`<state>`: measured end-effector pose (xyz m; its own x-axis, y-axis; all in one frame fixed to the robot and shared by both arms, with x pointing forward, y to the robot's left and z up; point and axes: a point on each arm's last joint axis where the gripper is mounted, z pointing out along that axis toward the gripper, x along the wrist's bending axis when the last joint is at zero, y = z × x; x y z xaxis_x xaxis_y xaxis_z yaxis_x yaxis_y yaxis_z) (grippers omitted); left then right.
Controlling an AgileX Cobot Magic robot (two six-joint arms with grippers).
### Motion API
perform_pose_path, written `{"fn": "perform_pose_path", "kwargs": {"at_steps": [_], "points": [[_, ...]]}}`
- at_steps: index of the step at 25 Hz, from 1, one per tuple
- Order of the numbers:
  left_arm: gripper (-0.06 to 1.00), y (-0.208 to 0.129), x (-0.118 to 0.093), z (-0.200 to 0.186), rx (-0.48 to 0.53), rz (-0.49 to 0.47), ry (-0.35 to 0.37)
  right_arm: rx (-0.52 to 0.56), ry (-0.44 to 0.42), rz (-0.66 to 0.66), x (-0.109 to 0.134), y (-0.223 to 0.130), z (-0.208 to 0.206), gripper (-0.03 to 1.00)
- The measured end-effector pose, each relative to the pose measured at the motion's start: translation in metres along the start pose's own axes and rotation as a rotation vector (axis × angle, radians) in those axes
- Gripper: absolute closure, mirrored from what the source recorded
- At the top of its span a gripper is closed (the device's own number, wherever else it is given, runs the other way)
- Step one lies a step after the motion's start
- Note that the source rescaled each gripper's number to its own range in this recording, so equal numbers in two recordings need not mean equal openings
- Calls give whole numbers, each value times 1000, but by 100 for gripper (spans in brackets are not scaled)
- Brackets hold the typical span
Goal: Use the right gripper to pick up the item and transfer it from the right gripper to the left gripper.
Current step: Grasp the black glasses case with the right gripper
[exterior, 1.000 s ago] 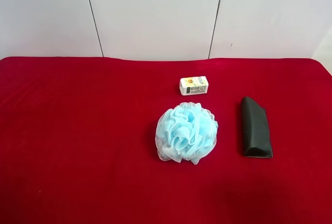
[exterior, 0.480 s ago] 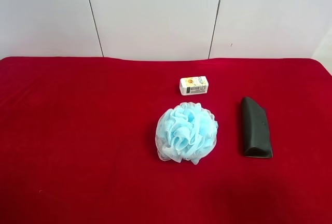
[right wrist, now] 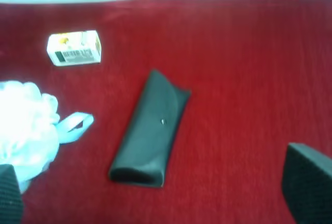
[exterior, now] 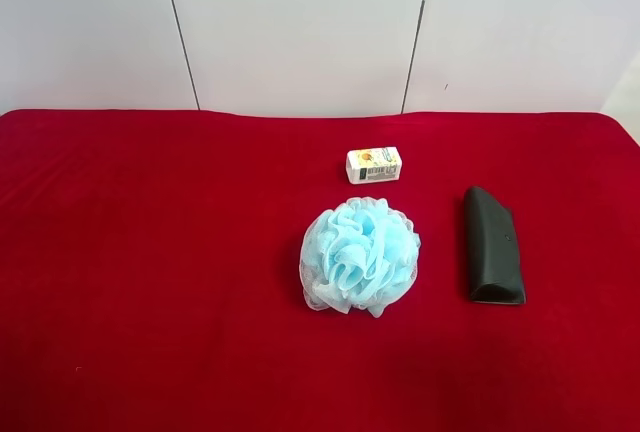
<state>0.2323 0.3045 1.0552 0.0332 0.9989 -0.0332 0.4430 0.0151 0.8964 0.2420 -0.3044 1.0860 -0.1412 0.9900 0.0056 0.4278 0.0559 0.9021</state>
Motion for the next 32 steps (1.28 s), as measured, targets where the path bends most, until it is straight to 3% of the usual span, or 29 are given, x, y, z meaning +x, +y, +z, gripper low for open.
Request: {"fn": "perform_pose_path", "kwargs": {"at_steps": [5, 13, 23, 32], "points": [[-6, 0, 0, 0, 0, 0, 0, 99, -3, -8, 3, 36, 19, -2], [-6, 0, 0, 0, 0, 0, 0, 326, -20, 51, 9, 65, 86, -2], [-6, 0, 0, 0, 0, 0, 0, 541, -72, 186, 16, 58, 172, -2], [-6, 0, 0, 0, 0, 0, 0, 712, -114, 191, 18, 32, 232, -2]]}}
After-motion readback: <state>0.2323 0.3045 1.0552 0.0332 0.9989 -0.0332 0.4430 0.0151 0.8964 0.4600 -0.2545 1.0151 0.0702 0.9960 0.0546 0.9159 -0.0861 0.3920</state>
